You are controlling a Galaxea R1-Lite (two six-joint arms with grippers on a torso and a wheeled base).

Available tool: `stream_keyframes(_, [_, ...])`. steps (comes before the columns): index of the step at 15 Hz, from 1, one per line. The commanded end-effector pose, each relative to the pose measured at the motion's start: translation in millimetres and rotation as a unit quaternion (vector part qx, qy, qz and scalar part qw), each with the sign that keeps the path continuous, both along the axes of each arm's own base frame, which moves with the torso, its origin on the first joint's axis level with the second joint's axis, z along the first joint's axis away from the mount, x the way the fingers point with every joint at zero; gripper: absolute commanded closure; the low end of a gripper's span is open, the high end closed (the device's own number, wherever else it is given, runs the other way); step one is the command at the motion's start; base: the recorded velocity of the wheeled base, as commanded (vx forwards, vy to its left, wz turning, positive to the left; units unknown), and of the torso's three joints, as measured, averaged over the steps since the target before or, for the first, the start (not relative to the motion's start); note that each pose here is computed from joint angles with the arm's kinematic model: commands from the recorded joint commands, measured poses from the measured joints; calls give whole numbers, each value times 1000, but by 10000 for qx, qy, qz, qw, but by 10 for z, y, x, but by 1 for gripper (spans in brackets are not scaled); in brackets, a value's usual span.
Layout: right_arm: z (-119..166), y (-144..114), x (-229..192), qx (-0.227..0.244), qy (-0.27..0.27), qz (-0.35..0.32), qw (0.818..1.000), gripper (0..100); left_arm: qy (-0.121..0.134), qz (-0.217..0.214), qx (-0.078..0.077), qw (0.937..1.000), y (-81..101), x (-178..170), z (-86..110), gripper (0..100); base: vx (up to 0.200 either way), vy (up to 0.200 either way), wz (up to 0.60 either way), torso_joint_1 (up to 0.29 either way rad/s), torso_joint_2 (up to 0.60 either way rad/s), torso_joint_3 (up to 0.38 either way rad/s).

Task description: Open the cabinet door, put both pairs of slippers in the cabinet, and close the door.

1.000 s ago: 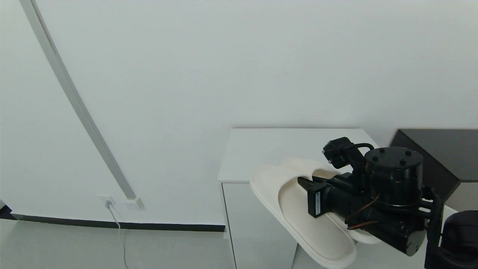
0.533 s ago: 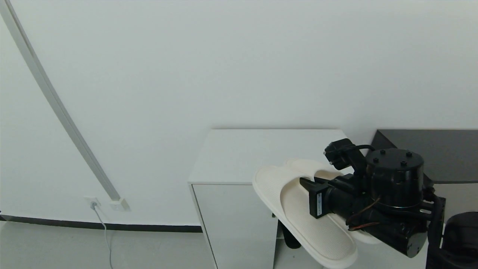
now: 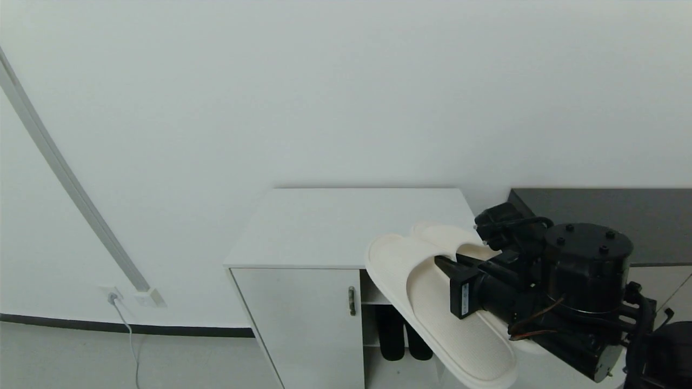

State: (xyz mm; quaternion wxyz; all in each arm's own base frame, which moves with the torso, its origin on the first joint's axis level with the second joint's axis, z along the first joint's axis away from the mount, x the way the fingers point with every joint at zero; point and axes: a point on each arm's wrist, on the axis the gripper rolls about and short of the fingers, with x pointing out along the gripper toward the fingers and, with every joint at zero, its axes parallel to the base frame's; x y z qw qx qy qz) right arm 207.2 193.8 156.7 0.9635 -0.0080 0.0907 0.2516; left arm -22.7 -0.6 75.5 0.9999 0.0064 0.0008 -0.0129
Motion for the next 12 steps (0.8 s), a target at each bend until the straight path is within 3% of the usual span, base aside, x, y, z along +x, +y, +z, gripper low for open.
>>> stream_keyframes(1, [-29,3,5,-30,33,-5,10000,100,-1,-2,-2,10000,0,0,0,100,0,0,0,0,0,0])
stream_keyframes(11, [-52,26,-22,-58,60,56,9999,100,-1,-2,5,10000,0,0,0,100,0,0,0,0,0,0])
stream_keyframes(12, [-52,26,-22,-58,60,56,9999,100,-1,-2,5,10000,0,0,0,100,-200,0,0,2,7,2])
